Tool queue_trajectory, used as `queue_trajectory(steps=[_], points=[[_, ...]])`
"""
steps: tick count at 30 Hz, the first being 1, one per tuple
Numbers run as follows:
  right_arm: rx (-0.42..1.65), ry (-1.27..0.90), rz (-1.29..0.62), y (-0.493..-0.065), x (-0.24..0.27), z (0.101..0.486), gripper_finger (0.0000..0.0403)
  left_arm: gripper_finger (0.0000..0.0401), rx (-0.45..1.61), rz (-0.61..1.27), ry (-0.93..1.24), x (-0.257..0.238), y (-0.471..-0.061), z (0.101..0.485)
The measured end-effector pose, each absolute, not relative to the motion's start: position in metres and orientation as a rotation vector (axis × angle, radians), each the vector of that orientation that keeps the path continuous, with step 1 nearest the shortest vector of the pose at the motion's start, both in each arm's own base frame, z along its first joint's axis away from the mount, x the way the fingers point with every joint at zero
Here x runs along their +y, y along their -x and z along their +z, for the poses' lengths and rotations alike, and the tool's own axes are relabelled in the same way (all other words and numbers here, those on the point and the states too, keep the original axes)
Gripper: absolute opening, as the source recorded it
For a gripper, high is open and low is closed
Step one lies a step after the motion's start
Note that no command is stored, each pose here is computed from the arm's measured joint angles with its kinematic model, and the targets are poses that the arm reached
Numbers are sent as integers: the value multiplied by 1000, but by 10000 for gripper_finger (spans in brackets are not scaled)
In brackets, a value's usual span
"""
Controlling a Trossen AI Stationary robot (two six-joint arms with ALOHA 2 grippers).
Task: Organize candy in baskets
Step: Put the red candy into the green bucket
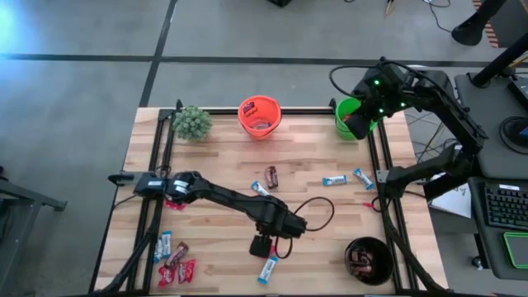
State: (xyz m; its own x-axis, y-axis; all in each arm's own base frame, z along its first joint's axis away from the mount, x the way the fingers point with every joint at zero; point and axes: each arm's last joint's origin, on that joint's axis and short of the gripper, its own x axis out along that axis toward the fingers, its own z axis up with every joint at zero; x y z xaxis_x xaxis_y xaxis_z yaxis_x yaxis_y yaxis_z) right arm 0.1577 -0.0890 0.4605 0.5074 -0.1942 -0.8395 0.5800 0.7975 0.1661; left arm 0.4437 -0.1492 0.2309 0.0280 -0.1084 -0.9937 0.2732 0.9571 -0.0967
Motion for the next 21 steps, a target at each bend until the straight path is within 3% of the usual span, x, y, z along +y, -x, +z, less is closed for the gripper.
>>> queue_trajectory(steps=[12,21], points=[[893,-483,-499,-148,-83,465,167,229,1454,-323,-135,-178,-441,225],[861,-518,-491,-141,-78,469,167,229,1558,-319,-166,-187,-429,196]])
